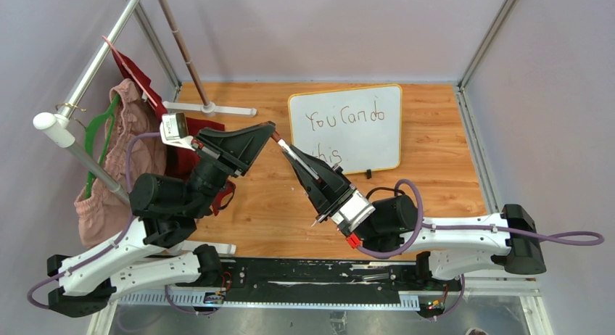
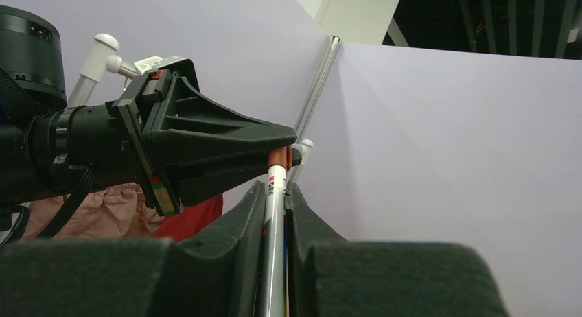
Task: Write a sentence on the whiteboard
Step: Close the whiteboard marker at the center of the board.
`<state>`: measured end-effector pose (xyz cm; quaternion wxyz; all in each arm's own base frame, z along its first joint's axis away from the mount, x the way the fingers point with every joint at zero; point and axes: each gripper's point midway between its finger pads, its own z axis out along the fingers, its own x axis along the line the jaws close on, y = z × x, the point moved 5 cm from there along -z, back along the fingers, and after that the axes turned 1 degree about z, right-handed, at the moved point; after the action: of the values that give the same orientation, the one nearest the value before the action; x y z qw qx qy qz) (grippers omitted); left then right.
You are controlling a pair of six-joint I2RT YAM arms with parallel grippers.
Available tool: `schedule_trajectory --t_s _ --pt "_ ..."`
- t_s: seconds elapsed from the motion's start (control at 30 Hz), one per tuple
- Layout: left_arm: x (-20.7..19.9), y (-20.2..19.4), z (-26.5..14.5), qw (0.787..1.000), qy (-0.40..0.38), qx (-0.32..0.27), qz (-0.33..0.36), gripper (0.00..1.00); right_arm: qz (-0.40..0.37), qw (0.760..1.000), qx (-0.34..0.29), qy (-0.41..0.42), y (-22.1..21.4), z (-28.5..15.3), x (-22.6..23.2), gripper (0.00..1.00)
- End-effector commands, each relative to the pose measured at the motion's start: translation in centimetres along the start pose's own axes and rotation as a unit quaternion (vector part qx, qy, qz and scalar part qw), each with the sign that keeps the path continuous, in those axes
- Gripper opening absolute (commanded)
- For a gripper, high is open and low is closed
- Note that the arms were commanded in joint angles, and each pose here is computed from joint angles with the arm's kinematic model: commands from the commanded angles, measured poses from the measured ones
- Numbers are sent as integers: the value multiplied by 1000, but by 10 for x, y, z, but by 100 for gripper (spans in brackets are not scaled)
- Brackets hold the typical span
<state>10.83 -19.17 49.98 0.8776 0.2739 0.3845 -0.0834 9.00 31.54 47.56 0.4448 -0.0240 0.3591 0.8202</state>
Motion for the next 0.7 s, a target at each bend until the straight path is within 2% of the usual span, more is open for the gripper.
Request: schedule_trajectory --t_s 0.0,0.3,0.67 --pt "0 -13 6 1000 -8 28 -3 0 -6 999 -8 -32 6 5 -13 0" --pt "7 -46 11 995 -12 93 -42 0 -26 999 -5 -47 2 13 -11 0" --pt "20 -80 6 987 7 142 -75 0 -50 995 -2 -80 -3 25 -13 0"
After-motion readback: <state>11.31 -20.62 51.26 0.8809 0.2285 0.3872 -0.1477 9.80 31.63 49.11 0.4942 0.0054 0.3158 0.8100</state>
